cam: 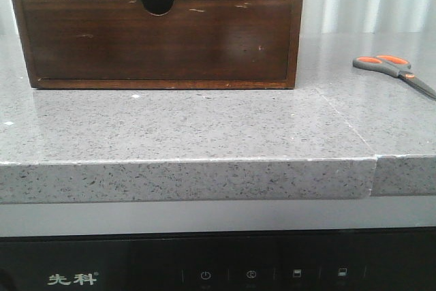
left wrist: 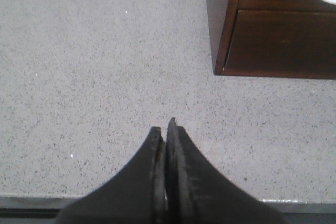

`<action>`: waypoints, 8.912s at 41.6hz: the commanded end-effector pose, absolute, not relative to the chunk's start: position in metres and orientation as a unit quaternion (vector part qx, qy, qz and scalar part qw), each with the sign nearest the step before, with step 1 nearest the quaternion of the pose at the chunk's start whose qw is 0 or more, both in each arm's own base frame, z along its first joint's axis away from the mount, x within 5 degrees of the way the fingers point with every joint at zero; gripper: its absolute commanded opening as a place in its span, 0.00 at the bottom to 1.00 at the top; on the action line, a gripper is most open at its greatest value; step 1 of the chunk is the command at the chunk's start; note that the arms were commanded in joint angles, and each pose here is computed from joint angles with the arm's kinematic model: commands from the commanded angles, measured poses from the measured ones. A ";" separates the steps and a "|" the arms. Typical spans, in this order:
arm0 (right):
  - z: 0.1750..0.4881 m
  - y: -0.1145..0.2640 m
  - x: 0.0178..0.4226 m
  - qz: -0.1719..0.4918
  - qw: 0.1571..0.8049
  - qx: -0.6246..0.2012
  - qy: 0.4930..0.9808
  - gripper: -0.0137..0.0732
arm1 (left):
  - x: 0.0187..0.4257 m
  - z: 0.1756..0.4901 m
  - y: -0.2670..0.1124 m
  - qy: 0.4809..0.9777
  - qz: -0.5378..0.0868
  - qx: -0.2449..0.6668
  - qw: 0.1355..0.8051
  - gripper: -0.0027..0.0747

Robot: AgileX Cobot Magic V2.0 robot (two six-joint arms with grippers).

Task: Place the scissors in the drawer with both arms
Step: 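Move the left gripper up to the white drawer handle, then grasp the white handle with the left gripper and pull the drawer toward the robot, then lower the right gripper onto the grey-and-orange scissors and close it, then lift the scissors off the counter with the right gripper, then carry the scissors into the open drawer and open the right gripper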

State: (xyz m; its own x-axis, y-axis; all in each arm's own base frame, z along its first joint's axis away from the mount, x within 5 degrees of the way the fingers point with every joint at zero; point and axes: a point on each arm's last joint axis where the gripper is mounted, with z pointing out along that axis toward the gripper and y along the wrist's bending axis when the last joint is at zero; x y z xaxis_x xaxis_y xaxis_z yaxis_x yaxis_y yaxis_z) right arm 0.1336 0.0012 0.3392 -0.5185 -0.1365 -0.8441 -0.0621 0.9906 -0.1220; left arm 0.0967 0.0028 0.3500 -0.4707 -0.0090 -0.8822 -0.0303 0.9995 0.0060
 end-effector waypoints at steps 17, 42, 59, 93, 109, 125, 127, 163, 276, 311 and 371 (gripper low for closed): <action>0.340 0.002 0.153 -0.044 0.478 -0.063 0.875 0.86 | 0.130 0.352 -0.014 0.857 -0.123 -0.056 0.497 0.74; 0.340 0.002 0.152 -0.044 0.476 -0.063 0.876 0.84 | 0.219 0.336 -0.060 0.770 -0.479 -0.103 0.408 0.74; 0.340 0.002 0.152 -0.044 0.476 -0.063 0.876 0.84 | 0.275 0.314 -0.074 0.709 -0.616 -0.103 0.327 0.73; 0.339 0.002 0.152 -0.044 0.473 -0.063 0.878 0.84 | 0.328 0.326 -0.074 0.697 -0.629 -0.115 0.323 0.35; 0.339 0.002 0.152 -0.044 0.473 -0.063 0.878 0.84 | 0.317 0.331 -0.077 0.683 -0.659 -0.065 0.308 0.11; 0.338 0.001 0.151 -0.044 0.466 -0.063 0.881 0.84 | 0.233 0.301 -0.065 0.692 -0.646 -0.063 0.317 0.11; 0.338 0.001 0.151 -0.044 0.466 -0.063 0.882 0.84 | 0.221 0.300 -0.066 0.690 -0.647 -0.060 0.319 0.11; 0.338 0.001 0.151 -0.044 0.464 -0.063 0.883 0.84 | 0.153 0.282 -0.070 0.754 -0.564 0.004 0.337 0.79; 0.307 0.000 0.417 -0.005 0.190 -0.055 0.980 0.18 | 0.107 0.366 -0.032 0.912 -0.025 0.135 0.386 0.74; 0.527 0.029 0.231 -0.021 0.533 -0.159 0.831 0.18 | 0.111 0.370 -0.031 0.899 -0.018 0.137 0.415 0.74; 0.429 0.226 0.300 0.024 0.464 -0.572 0.676 0.48 | 0.115 0.376 -0.034 0.880 -0.028 0.138 0.453 0.74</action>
